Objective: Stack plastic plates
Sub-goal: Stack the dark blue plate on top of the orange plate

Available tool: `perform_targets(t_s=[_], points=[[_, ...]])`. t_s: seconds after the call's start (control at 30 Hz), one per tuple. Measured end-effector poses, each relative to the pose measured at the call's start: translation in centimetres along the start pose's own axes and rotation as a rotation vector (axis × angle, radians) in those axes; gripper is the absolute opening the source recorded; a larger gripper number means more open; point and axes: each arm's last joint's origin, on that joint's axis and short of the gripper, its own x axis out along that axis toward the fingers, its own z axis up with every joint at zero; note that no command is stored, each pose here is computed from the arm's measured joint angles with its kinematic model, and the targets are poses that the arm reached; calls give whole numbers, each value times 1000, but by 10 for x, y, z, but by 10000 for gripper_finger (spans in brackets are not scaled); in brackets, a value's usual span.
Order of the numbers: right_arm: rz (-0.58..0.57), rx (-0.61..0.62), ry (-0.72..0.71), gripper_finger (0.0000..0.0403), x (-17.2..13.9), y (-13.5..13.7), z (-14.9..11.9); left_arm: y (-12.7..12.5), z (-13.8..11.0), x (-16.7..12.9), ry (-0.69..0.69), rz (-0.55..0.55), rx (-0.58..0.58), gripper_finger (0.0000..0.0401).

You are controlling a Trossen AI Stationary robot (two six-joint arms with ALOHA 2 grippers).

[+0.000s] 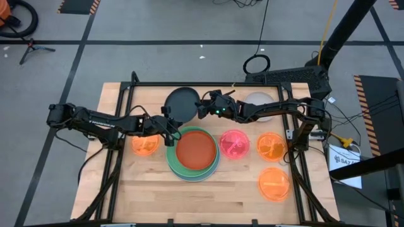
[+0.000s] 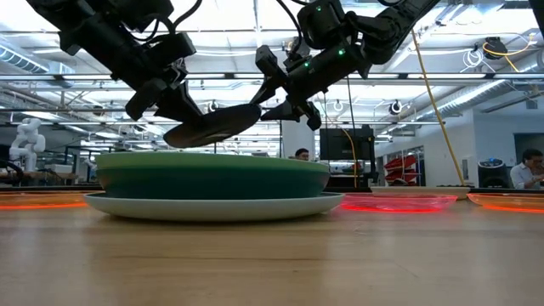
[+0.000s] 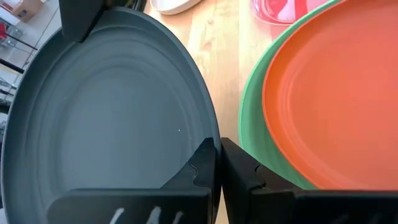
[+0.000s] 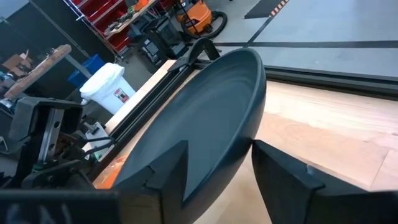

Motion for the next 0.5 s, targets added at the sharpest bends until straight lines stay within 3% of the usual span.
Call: perform_targets(t_s=[0.5], points=[[7,-9,16,63,0,0,-1,1,2,0,-19,7,-14,31]])
